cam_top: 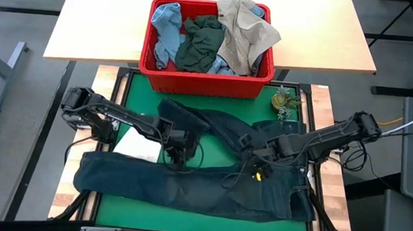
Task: Fold laundry
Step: Fold the dark blue pants
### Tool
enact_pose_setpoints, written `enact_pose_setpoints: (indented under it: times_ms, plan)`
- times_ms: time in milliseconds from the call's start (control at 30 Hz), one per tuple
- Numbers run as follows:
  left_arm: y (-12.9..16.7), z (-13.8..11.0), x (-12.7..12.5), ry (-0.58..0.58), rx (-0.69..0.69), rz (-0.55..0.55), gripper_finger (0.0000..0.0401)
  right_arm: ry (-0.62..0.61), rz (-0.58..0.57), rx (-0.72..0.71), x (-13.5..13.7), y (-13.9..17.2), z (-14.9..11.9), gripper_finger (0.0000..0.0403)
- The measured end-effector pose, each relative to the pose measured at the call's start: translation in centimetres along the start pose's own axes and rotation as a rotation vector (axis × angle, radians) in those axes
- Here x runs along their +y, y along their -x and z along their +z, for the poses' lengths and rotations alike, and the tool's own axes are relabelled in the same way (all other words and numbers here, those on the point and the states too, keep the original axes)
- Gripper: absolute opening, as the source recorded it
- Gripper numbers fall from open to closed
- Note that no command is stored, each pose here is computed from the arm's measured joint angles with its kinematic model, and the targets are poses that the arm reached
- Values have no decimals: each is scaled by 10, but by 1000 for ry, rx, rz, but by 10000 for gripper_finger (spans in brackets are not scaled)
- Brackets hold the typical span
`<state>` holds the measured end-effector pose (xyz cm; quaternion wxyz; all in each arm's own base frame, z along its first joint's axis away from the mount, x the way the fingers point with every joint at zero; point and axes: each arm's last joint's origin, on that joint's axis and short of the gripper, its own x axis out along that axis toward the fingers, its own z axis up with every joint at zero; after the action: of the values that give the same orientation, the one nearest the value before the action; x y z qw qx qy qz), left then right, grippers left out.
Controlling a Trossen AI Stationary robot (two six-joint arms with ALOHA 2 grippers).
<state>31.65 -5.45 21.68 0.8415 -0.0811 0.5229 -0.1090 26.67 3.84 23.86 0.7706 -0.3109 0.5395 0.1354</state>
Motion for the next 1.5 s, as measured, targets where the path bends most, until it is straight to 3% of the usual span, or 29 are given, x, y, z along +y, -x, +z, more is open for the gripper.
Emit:
enact_pose_setpoints:
  times_ms: [300, 567, 833, 1033, 1267, 1500]
  plan:
    - [-49, -8, -15, -27, 102, -15, 163, 61, 55, 46, 3, -27, 7, 160]
    - [-77, -16, -9, 29, 178, 57, 163, 59, 25, 17, 0, -29, 11, 160]
    - [-79, -17, -6, 82, 181, 91, 157, 63, 15, 46, 1, -37, 12, 160]
    - [-79, -19, -4, 131, 193, 132, 110, 92, 49, 89, 4, -52, 13, 160]
    - [-79, -19, -3, 142, 198, 139, 59, 81, 31, 54, -1, -39, 17, 160]
    - [-79, -21, -3, 217, 203, 161, 50, 74, 89, 128, -1, -29, 13, 160]
